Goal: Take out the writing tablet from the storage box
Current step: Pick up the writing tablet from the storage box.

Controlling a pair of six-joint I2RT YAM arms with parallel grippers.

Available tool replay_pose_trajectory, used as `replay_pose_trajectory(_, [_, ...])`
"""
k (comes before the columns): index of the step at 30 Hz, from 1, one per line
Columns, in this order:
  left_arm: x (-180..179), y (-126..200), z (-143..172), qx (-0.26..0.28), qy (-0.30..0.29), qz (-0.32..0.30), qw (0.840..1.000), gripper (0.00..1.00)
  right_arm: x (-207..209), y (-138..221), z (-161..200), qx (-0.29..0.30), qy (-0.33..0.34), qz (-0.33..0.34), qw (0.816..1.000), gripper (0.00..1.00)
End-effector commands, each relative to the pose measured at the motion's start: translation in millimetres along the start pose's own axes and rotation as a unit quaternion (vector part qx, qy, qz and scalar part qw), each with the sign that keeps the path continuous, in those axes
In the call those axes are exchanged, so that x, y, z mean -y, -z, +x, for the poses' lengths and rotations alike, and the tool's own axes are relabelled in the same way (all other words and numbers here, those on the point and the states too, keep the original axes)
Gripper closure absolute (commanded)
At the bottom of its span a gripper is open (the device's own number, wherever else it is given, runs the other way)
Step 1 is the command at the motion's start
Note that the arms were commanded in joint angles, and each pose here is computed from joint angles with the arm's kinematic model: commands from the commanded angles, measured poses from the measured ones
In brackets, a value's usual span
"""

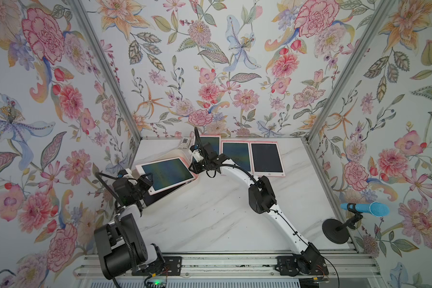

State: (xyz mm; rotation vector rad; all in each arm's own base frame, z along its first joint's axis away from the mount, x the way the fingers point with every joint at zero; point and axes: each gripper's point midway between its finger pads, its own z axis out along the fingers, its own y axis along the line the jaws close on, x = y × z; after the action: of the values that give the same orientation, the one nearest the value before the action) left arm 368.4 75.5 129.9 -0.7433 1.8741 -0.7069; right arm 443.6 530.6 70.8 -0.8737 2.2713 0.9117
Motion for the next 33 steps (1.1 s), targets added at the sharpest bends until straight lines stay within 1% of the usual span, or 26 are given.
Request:
replay_pose_trajectory(1, [19.6, -0.5, 27.6, -0.068, -0.013, 0.031, 0.997, 0.66, -94.5, 4.2, 10.0, -0.019, 0.047, -0.131, 0.99, 0.71])
replay_pose_trajectory(5, [14.7, 2.8, 24.0, -0.067, -0.021, 0.003, 0.998, 0.81, -91.6, 12.9, 6.4, -0.017, 0.049, -0.127, 0.991, 0.68])
replay_pose_trajectory(6, [14.1, 3.3, 23.7, -0.069, -0.021, -0.001, 0.997, 0.83, -90.8, 14.7, 5.7, -0.017, 0.049, -0.128, 0.99, 0.68])
replay_pose_trajectory(11, [14.0, 7.3, 16.2, -0.062, -0.013, -0.005, 0.998, 0.93, -95.1, 18.5, 4.7, -0.016, 0.047, -0.142, 0.989, 0.65])
replay_pose_trajectory(16, [11.8, 20.8, -5.7, -0.033, -0.006, -0.019, 0.999, 1.0, -105.8, 22.3, 0.8, -0.012, 0.039, -0.172, 0.984, 0.62])
replay_pose_trajectory(17, [9.5, 24.2, -10.1, -0.028, -0.005, -0.026, 0.999, 1.0, -111.0, 23.3, -0.9, -0.009, 0.035, -0.187, 0.982, 0.63])
replay_pose_trajectory(21, [1.6, 37.3, -25.1, -0.006, 0.0, -0.047, 0.999, 1.0, -126.7, 20.0, -0.5, -0.009, 0.034, -0.204, 0.978, 0.63])
replay_pose_trajectory(23, [-0.7, 45.7, -34.7, 0.014, -0.004, -0.059, 0.998, 1.0, -132.2, 16.7, 1.2, -0.01, 0.034, -0.205, 0.978, 0.62])
replay_pose_trajectory(24, [-0.8, 47.9, -37.3, 0.019, -0.005, -0.063, 0.998, 1.0, -133.5, 15.7, 1.6, -0.009, 0.035, -0.204, 0.978, 0.6])
replay_pose_trajectory(26, [2.5, 49.7, -41.5, 0.023, -0.009, -0.059, 0.998, 1.0, -133.0, 16.1, -2.7, 0.0, 0.041, -0.193, 0.98, 0.52])
replay_pose_trajectory(28, [5.3, 50.0, -43.6, 0.023, -0.008, -0.053, 0.998, 1.0, -131.5, 20.4, -9.4, 0.01, 0.048, -0.182, 0.982, 0.47])
replay_pose_trajectory(31, [10.3, 52.2, -48.4, 0.032, -0.009, -0.043, 0.999, 1.0, -120.9, 33.8, -23.1, 0.025, 0.054, -0.163, 0.985, 0.42])
replay_pose_trajectory(33, [15.2, 53.4, -51.8, 0.038, -0.005, -0.032, 0.999, 1.0, -112.5, 47.2, -34.4, 0.037, 0.058, -0.152, 0.986, 0.35])
